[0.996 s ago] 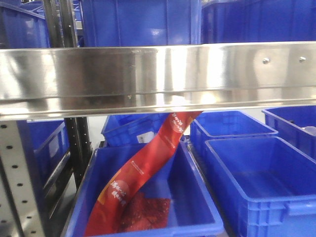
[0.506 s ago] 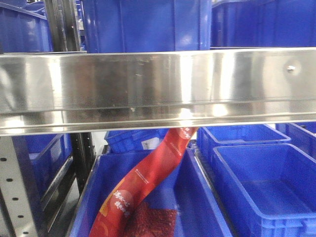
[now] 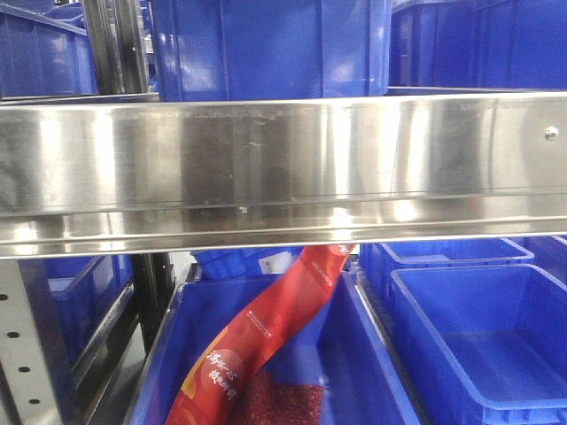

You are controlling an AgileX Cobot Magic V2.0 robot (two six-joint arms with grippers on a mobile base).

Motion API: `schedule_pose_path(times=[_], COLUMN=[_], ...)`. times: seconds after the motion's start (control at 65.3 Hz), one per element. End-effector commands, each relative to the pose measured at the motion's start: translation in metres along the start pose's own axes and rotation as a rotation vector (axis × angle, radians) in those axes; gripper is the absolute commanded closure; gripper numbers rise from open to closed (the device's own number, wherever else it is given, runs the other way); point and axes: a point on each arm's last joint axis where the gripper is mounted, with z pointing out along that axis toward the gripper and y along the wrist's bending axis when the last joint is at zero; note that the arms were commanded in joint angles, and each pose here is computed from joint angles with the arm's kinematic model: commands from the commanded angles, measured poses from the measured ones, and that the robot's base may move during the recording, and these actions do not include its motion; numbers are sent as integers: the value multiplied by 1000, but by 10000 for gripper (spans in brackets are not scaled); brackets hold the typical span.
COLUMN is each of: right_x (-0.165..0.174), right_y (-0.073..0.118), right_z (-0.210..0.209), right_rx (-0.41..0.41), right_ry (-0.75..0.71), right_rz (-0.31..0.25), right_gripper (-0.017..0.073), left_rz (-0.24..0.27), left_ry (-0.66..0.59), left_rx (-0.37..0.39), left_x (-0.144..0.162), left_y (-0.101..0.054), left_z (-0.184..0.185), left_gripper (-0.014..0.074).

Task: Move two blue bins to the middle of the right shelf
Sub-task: 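Position the held bin above the first light blue bin on the middle level, then lower the held bin onto the first light blue bin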

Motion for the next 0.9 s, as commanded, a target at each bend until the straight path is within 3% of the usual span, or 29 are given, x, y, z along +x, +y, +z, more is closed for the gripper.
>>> schedule_pose_path(times=[0.0, 0.659, 0.889], right_x=[-22, -22, -23], right_y=[19, 18, 10], right_z=[-8, -8, -3], right_rx=[-177, -176, -117], right_ry=[-242, -243, -178], right_rz=[34, 35, 44], right_gripper=[725, 725, 725], left_rz=[-44, -44, -51], left_ry=[-96, -96, 16], left_rx=[154, 154, 113], left_x=[-12, -12, -1], left_y=[-17, -17, -15], left_z=[-17, -17, -11], left_gripper=[705, 705, 705])
